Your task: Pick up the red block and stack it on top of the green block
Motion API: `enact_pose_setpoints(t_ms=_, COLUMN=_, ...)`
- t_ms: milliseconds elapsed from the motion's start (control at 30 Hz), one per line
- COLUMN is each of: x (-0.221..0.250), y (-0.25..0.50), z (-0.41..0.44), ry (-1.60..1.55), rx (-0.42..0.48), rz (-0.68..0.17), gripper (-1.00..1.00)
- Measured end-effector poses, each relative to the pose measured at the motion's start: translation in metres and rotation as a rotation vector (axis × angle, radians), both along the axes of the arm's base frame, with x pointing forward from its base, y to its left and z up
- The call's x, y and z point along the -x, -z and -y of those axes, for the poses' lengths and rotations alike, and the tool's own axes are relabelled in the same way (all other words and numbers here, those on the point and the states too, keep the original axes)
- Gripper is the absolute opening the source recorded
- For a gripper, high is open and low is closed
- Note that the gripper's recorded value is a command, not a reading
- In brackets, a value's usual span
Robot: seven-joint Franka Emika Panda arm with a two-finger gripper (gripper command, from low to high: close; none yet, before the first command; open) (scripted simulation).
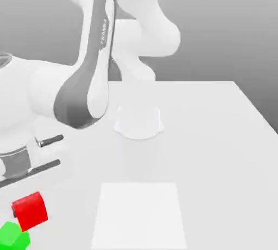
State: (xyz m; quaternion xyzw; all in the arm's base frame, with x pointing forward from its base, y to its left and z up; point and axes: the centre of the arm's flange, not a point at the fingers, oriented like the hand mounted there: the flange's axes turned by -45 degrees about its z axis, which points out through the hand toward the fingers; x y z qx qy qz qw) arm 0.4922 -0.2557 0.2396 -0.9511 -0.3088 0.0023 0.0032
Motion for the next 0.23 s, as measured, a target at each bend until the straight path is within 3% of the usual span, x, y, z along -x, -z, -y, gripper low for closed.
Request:
enact_pose_setpoints(t_ms=100, x=0.001, y=0.035, z=0.011, ry=-0.005, rx=0.004, rz=0.005, gripper=-1.0)
enact_pose_setpoints(t_ms=133, x=0.001, y=0.049, z=0.012, ry=-0.005, rx=0.003, rz=0.005, gripper=1.0)
enact_pose_setpoints(t_ms=233, x=0.001, y=0.049, z=0.012, ry=-0.005, rx=0.003, rz=0.005, gripper=1.0)
